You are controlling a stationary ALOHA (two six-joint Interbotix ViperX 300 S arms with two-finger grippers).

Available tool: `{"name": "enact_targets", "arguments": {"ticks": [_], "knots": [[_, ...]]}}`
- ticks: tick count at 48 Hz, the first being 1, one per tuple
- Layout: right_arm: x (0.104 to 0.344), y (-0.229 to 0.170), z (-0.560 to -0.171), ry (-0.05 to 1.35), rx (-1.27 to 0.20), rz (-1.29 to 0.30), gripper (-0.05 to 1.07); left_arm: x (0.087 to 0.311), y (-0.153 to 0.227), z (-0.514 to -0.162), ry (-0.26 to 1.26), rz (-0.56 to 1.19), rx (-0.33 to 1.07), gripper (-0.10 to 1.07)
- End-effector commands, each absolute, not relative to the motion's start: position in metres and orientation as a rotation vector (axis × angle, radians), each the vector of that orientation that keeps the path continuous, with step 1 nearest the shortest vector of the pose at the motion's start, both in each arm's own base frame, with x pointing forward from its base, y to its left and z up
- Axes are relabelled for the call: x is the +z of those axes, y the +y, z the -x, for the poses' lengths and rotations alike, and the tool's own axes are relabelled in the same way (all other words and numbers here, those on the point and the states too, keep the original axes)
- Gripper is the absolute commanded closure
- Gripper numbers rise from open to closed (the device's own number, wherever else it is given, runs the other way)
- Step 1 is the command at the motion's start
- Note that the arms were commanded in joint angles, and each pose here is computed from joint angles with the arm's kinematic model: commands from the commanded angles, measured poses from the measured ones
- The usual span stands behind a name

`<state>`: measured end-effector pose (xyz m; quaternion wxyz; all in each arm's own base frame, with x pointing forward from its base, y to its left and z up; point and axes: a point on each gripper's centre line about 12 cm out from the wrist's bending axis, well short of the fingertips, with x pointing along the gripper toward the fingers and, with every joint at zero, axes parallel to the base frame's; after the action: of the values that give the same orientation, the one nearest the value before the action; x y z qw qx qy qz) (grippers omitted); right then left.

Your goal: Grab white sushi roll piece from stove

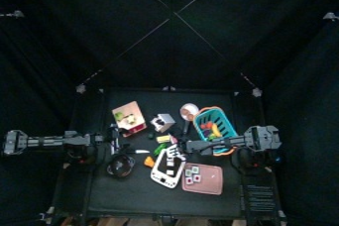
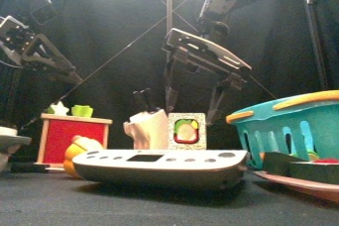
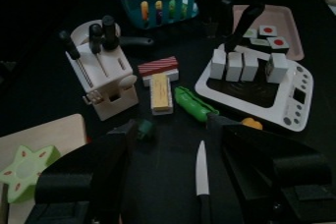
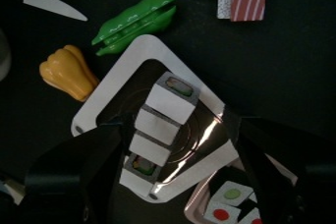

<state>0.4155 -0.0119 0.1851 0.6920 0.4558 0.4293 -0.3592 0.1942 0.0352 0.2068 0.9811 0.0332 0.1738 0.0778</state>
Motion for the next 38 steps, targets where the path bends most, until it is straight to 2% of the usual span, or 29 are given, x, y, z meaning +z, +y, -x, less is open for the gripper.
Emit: {"name": "enact_targets", "arguments": {"ticks": [1,17,27,38], "knots": [[0.195,-0.015,-0.423,0.928,-0.791,-1.025,0.02,0.212,0.036,-0.197,0.335,-0.069,0.16,0.05],[0.175,-0.017,-0.431,0.977,-0.833,-1.002,0.02,0.21,0.036,-0.196,0.341,-0.068,0.161,0.05],[0.172,-0.017,-0.432,0.984,-0.836,-1.006,0.03,0.21,0.037,-0.195,0.341,-0.066,0.165,0.05],[0.171,-0.014,-0.432,0.99,-0.836,-1.026,0.12,0.209,0.038,-0.195,0.343,-0.065,0.169,0.05]]}}
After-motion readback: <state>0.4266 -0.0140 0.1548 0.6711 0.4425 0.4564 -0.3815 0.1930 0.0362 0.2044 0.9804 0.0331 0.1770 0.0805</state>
